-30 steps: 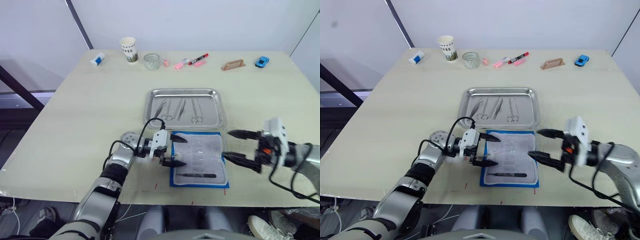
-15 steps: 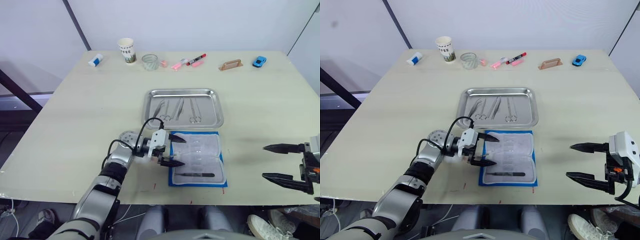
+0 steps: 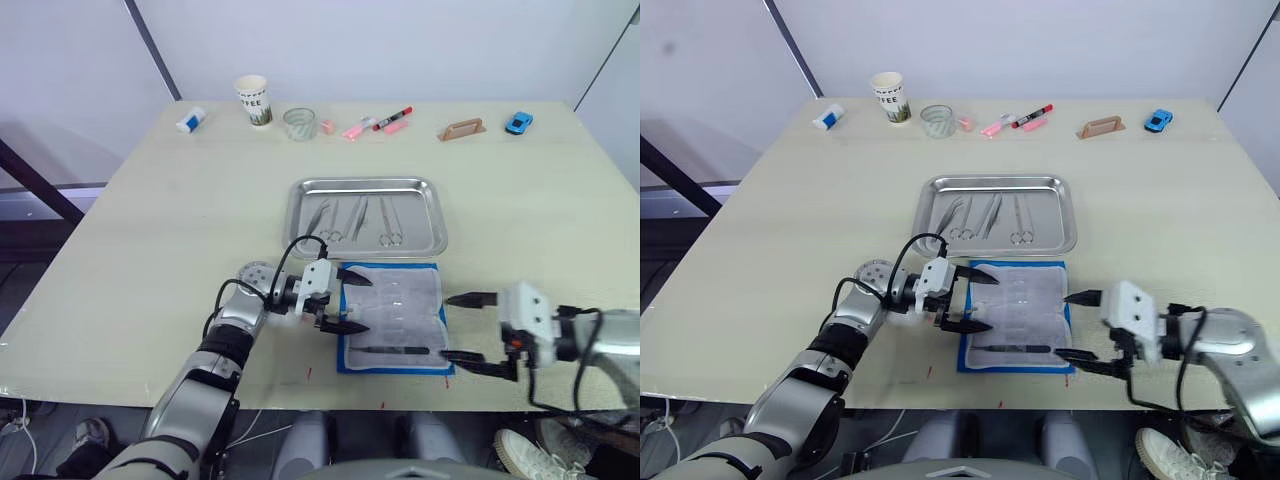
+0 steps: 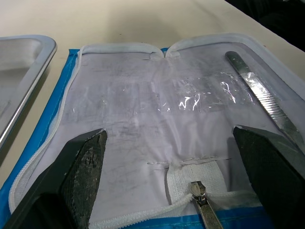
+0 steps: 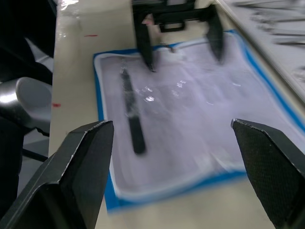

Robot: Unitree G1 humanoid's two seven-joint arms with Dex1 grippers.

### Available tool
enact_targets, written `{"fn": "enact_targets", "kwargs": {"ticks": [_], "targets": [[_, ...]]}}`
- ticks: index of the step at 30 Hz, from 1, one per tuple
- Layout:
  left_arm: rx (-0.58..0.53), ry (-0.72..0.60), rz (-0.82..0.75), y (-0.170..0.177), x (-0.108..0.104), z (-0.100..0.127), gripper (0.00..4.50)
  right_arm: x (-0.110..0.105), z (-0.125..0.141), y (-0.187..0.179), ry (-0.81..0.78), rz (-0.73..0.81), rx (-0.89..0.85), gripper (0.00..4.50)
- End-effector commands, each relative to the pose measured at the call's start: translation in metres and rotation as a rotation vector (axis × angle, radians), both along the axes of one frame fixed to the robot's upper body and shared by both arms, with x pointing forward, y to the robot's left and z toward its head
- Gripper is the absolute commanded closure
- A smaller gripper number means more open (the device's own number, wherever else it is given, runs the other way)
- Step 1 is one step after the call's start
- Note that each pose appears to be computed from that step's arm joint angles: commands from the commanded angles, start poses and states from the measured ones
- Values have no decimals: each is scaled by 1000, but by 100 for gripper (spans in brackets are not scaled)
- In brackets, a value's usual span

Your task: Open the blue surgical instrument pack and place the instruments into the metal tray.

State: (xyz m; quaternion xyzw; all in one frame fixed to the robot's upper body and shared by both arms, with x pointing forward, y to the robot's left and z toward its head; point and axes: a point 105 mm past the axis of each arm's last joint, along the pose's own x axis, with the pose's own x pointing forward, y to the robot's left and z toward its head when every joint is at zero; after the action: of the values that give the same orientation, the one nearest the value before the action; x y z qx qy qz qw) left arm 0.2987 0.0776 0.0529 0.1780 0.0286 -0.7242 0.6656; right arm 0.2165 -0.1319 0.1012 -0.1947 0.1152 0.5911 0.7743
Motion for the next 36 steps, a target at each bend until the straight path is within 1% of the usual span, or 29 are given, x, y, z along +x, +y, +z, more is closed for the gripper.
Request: {"fn": "enact_targets", "kwargs": {"ticks": [1, 2, 3, 4, 10, 16, 26, 32, 36], "targets": [[79, 126, 31, 13, -12, -33, 0, 4, -4, 12, -43, 47, -22, 135], [79, 126, 31, 13, -11, -32, 0, 4, -6, 15, -45, 54, -24, 175], [79, 127, 33, 13, -11, -32, 0, 4, -8, 17, -45, 56, -24, 237], [79, 127, 33, 13, -11, -32, 0, 5, -9, 19, -46, 56, -24, 245], [77, 124, 38, 12, -9, -31, 0, 3, -20, 26, -38, 97, -46, 245], [76, 123, 39, 12, -9, -30, 0, 2, -29, 26, -26, 106, -76, 245], [78, 120, 41, 11, -7, -29, 0, 5, -40, 23, -19, 100, -120, 245], [78, 118, 43, 11, -7, -28, 0, 0, -46, 24, 4, 107, -130, 245], [77, 117, 43, 10, -7, -28, 0, -1, -51, 22, 34, 84, -151, 245]]}}
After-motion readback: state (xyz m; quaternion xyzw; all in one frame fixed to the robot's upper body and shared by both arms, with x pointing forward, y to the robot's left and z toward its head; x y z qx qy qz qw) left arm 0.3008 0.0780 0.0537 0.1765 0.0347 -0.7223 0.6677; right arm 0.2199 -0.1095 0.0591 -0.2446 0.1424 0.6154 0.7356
